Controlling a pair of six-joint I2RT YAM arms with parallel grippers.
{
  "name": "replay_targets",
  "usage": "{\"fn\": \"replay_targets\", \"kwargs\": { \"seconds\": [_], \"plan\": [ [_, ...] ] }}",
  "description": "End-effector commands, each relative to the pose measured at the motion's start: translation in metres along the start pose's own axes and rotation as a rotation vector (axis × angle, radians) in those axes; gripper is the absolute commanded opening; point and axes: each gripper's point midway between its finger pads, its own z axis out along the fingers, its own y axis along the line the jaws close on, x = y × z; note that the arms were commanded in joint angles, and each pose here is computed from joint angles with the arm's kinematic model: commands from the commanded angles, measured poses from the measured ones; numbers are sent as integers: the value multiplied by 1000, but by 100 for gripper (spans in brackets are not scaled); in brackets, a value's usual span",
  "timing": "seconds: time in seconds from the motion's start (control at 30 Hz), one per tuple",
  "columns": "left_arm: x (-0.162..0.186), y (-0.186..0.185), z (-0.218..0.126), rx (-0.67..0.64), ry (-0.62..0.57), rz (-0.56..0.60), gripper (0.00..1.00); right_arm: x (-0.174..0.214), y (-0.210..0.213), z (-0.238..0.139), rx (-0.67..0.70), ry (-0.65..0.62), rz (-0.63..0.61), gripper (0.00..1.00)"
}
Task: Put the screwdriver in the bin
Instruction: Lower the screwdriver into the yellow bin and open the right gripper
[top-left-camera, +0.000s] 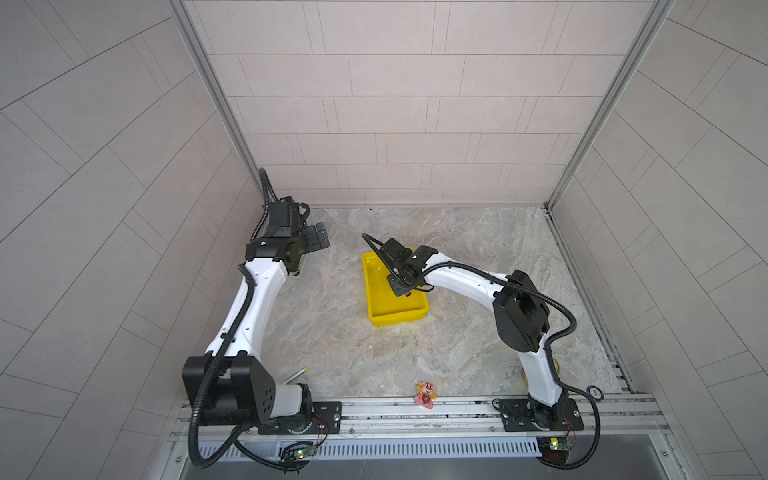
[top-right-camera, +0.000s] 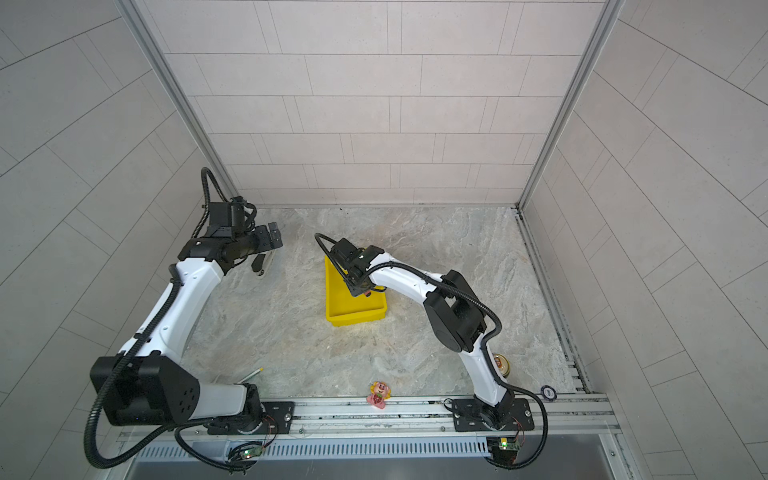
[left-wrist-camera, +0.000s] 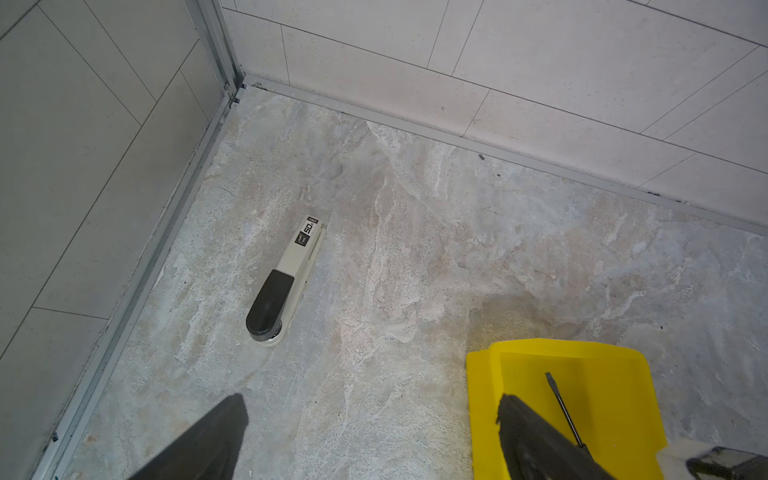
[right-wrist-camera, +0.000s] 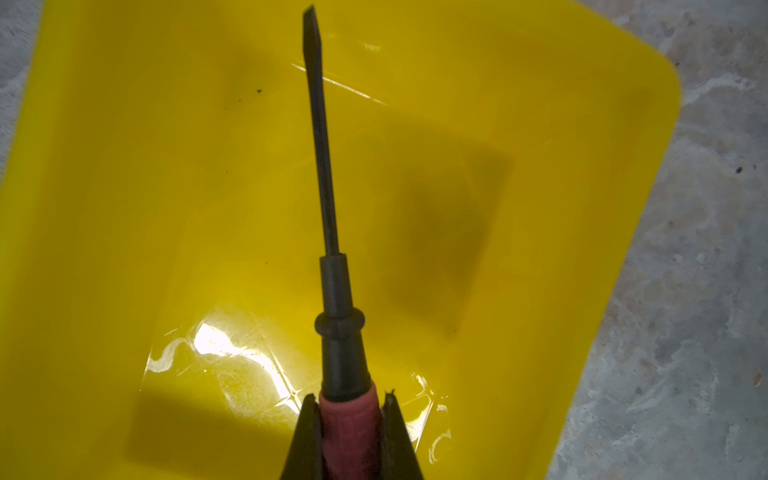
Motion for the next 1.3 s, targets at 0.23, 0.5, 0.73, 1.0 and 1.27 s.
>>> {"fn": "replay_targets", "kwargs": {
  "seconds": [0.23, 0.5, 0.73, 1.0, 1.27],
  "plan": [
    [1, 7, 5, -15, -3, 2, 100, -7, 3, 20, 28, 30, -50, 8],
    [0, 8, 3, -19, -16, -3, 100, 6, 2, 34, 42, 68, -69, 12],
    [5, 7, 11, -18, 21, -4, 100, 7, -1, 39, 51, 73, -75, 18],
    [7, 8, 11, -25, 26, -1, 100, -4, -6, 18, 51, 30, -75, 21],
    [7, 7, 9, -15, 25, 0, 100, -26, -13, -36, 21, -78, -60, 23]
  ]
}}
